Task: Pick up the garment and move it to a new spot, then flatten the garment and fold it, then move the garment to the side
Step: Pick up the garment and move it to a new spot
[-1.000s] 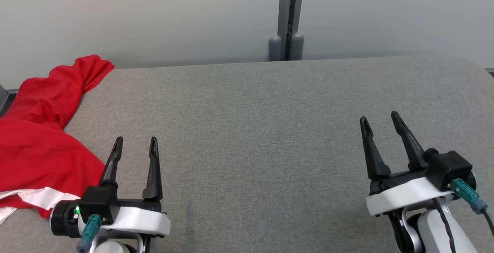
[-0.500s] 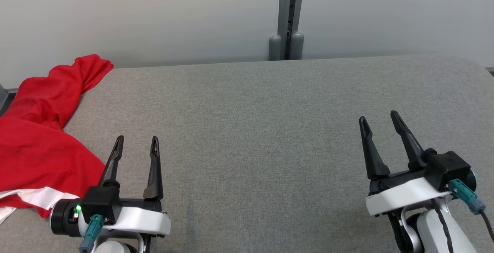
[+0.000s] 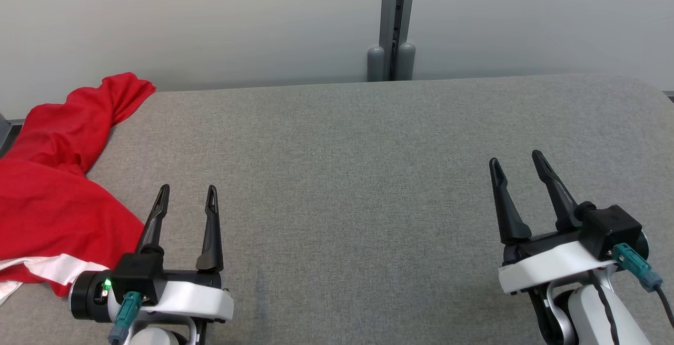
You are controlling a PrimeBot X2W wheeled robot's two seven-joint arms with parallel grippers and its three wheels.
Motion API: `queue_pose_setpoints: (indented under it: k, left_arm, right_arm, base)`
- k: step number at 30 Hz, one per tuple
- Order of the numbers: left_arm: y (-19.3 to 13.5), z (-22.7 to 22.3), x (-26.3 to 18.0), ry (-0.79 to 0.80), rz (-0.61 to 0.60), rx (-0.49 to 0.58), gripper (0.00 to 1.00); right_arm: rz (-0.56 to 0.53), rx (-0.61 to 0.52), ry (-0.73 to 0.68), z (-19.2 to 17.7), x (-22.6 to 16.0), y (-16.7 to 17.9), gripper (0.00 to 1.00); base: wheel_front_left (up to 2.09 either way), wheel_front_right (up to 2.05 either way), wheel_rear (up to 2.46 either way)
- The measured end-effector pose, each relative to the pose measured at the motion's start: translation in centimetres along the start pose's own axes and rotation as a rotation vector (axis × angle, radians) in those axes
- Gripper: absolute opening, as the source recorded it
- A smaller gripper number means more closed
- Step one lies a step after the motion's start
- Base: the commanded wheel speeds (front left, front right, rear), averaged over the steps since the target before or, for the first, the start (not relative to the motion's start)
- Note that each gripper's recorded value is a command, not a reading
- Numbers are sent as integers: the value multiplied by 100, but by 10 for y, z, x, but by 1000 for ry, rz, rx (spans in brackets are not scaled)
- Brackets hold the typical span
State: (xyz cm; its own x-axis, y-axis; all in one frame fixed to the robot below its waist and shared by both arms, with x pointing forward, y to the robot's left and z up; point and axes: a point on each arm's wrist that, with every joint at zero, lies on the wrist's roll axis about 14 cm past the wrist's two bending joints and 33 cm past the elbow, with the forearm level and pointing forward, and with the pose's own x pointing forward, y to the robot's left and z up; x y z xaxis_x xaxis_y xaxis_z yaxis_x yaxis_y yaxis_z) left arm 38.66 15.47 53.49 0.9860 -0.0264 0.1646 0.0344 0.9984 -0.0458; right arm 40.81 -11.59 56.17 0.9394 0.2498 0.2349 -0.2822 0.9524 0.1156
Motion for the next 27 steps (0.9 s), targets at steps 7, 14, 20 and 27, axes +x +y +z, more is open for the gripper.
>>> queue_pose_setpoints:
  k: [7, 14, 20, 27]
  left_arm:
    - [2, -1, 0, 2, 4, -5, 100]
    - [5, -2, -1, 7, 17, -21, 100]
    - [18, -4, -6, 16, 56, -24, 100]
    - [43, -3, -16, 16, 132, -22, 100]
  right_arm:
    - [-1, 5, 2, -1, 0, 0, 100]
    - [6, 23, 6, -3, 2, 3, 100]
    - [36, 39, 12, -7, 7, 13, 100]
    - [99, 63, 21, -12, 16, 34, 100]
  base:
    - [0, 0, 0]
    - [0, 0, 0]
    - [0, 0, 0]
    - [0, 0, 0]
